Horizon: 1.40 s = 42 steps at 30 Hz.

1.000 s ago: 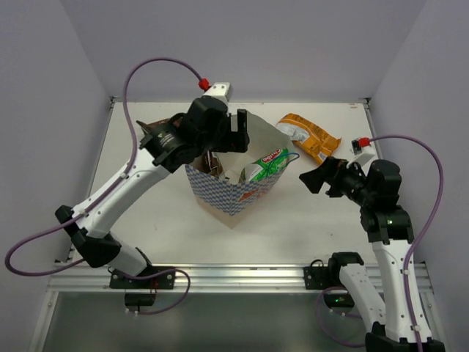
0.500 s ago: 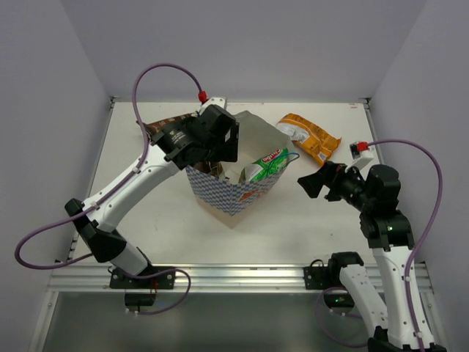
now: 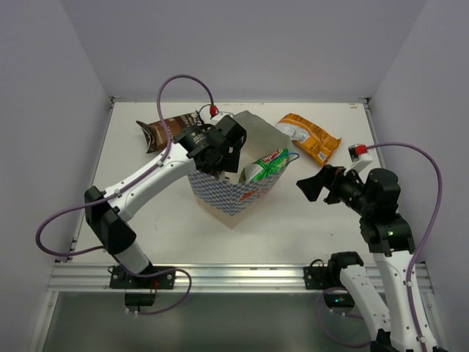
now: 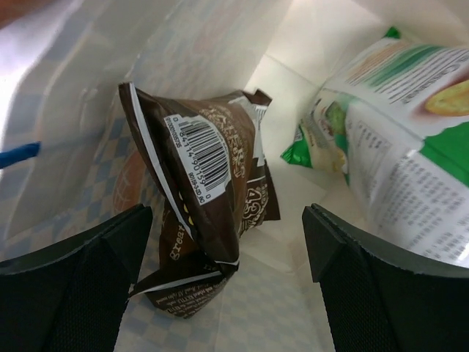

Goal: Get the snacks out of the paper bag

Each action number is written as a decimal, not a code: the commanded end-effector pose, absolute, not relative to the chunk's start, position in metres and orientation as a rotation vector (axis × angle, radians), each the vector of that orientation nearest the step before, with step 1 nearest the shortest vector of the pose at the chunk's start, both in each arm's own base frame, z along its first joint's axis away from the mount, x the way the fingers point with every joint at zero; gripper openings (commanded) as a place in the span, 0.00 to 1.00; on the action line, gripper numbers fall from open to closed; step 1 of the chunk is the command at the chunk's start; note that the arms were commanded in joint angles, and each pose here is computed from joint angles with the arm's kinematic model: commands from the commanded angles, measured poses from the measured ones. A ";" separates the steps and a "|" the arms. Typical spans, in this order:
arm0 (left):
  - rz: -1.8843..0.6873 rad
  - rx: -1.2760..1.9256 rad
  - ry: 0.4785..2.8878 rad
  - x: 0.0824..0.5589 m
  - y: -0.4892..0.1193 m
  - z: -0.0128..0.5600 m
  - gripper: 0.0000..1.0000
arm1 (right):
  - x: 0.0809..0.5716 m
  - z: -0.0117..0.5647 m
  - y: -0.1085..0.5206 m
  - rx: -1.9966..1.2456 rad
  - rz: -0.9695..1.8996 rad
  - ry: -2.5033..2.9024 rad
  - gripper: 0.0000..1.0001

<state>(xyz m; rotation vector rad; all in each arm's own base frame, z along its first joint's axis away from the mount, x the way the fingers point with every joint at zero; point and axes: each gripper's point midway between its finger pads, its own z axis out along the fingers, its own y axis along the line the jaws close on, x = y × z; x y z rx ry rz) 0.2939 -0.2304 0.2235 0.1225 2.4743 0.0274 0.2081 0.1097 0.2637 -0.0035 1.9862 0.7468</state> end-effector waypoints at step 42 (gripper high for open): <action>-0.548 0.128 1.863 0.323 -0.259 0.464 0.00 | 0.220 0.268 0.110 -0.055 0.712 1.984 0.99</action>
